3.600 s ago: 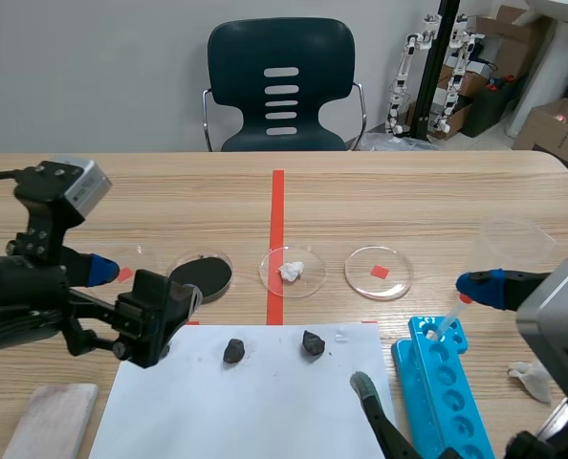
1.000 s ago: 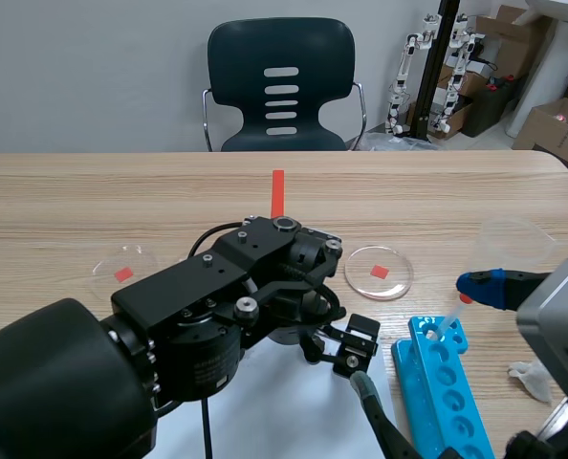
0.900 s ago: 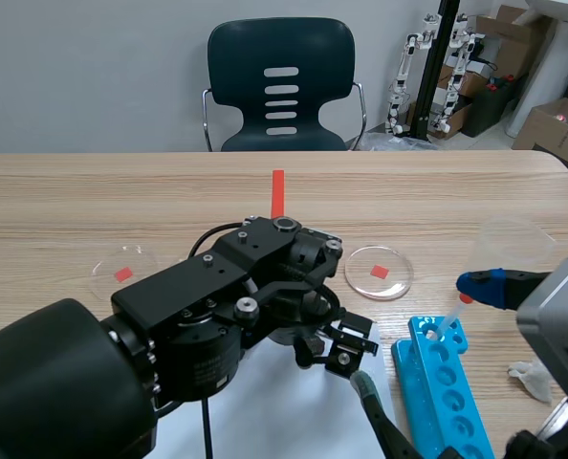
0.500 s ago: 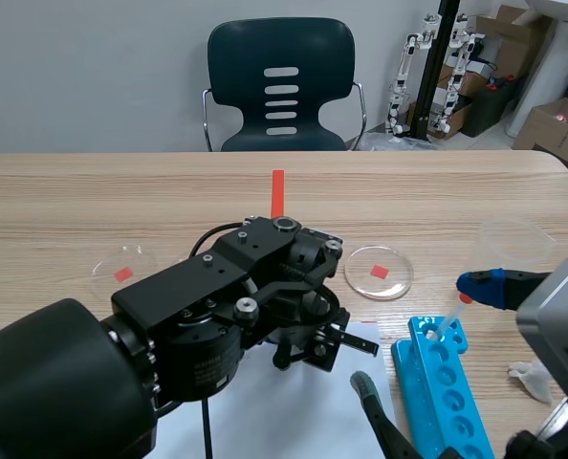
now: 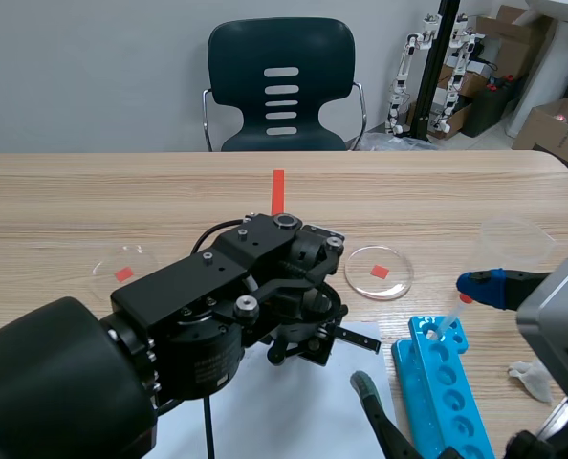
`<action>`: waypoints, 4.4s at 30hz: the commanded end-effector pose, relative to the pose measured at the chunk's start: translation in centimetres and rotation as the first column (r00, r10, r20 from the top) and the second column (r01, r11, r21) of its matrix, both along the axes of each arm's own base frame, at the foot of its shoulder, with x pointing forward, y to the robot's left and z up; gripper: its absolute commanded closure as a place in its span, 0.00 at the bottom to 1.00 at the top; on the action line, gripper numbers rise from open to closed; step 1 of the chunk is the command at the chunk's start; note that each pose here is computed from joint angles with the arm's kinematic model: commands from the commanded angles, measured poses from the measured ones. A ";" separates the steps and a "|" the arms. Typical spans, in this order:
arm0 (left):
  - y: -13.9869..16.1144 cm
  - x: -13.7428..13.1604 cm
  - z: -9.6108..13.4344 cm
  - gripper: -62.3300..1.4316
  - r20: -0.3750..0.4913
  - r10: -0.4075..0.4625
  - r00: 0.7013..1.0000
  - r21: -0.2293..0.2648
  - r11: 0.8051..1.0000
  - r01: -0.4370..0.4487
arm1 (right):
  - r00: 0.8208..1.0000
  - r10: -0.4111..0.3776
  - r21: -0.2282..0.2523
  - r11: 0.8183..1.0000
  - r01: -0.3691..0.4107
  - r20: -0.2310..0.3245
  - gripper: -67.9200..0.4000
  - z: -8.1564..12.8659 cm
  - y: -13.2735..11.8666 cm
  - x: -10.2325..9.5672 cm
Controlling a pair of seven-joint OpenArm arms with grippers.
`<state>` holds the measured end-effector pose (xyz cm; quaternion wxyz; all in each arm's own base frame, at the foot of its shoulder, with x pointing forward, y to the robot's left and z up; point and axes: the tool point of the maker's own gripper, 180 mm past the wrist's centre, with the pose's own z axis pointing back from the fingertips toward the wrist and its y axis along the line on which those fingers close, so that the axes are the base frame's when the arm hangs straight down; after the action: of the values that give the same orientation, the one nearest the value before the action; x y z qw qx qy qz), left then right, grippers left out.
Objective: Pick up the right mineral with the left hand
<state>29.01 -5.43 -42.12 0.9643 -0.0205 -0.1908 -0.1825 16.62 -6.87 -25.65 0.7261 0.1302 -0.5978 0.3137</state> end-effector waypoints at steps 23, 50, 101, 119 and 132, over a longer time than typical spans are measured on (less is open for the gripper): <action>0.8 2.9 8.1 0.80 0.411 0.029 0.911 -0.197 0.979 0.057 | 1.000 0.003 0.005 1.000 -0.004 0.029 0.00 0.7 -0.2 0.4; 13.8 -0.7 15.5 0.80 0.734 0.105 0.671 -0.380 0.882 0.278 | 1.000 0.003 0.005 1.000 -0.004 0.029 0.00 0.7 -0.2 0.4; 13.9 -11.1 18.2 0.80 0.843 -0.102 0.527 -0.258 0.784 0.565 | 1.000 0.003 0.005 1.000 -0.004 0.029 0.00 0.7 -0.2 0.4; 13.9 -11.1 18.2 0.80 0.844 -0.102 0.527 -0.258 0.784 0.565 | 1.000 0.003 0.005 1.000 -0.004 0.029 0.00 0.7 -0.2 0.4; 13.9 -11.1 18.1 0.80 0.840 -0.106 0.532 -0.257 0.786 0.563 | 1.000 0.003 0.005 1.000 -0.004 0.029 0.00 0.7 -0.2 0.4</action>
<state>17.85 8.82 -25.00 0.6911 -0.2157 -0.6156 -0.3113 16.62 -6.87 -25.65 0.7261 0.1302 -0.5978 0.3137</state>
